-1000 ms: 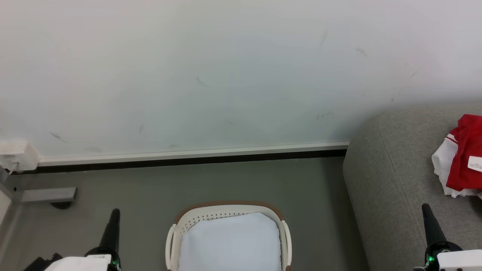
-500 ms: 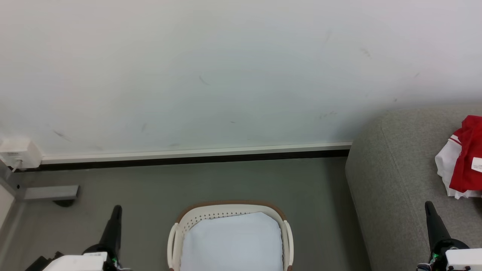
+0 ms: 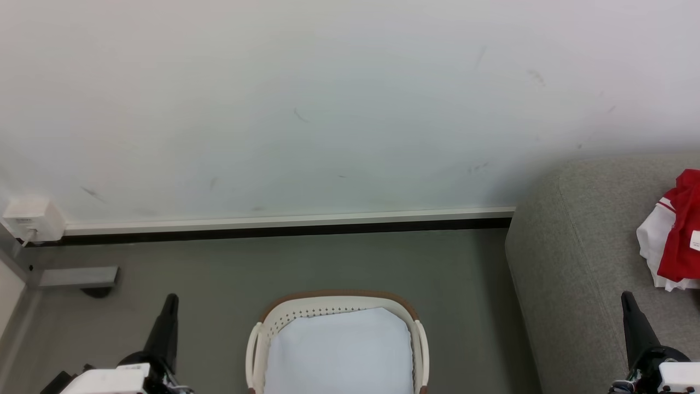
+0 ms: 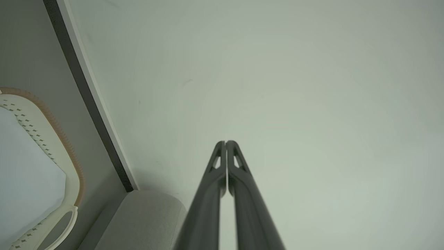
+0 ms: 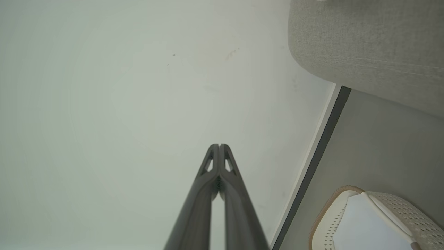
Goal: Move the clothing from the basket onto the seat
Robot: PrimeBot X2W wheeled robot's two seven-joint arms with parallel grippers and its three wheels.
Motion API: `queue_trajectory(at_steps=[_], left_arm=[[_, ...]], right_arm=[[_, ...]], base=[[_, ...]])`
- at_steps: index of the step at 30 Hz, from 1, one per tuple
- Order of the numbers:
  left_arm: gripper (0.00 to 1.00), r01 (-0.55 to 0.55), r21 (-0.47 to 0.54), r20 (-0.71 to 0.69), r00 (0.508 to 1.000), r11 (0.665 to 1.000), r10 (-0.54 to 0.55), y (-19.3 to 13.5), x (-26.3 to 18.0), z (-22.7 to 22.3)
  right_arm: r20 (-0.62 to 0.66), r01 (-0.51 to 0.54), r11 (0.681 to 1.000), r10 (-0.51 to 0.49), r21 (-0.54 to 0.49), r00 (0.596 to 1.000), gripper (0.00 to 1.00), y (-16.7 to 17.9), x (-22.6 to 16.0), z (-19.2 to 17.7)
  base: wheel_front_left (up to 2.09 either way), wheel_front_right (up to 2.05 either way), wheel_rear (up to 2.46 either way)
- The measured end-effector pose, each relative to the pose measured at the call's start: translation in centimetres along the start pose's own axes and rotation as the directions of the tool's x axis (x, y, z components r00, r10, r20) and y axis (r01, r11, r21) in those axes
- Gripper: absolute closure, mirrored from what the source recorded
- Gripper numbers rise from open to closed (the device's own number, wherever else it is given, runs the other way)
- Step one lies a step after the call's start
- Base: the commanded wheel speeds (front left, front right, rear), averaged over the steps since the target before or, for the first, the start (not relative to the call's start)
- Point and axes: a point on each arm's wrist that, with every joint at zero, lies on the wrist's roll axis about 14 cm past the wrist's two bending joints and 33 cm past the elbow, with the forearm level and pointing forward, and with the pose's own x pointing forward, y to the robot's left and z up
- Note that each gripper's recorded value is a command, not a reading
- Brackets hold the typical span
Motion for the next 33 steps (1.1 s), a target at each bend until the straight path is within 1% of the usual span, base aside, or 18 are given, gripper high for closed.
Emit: queue_trajectory(at_steps=[3, 33], left_arm=[[1.00, 0.004, -0.012, -0.002, 1.000, 1.000, -0.004, -0.11, 0.01, 0.00], [1.00, 0.005, -0.012, -0.002, 1.000, 1.000, -0.005, -0.14, 0.02, 0.00]], right_arm=[[0.000, -0.003, 1.000, 0.003, 0.019, 1.000, 1.00, 0.05, 0.04, 0.01], [-0.001, -0.004, 1.000, 0.004, 0.021, 1.000, 1.00, 0.09, 0.05, 0.00]], base=[[0.00, 0.00, 0.00], [0.00, 0.00, 0.00]])
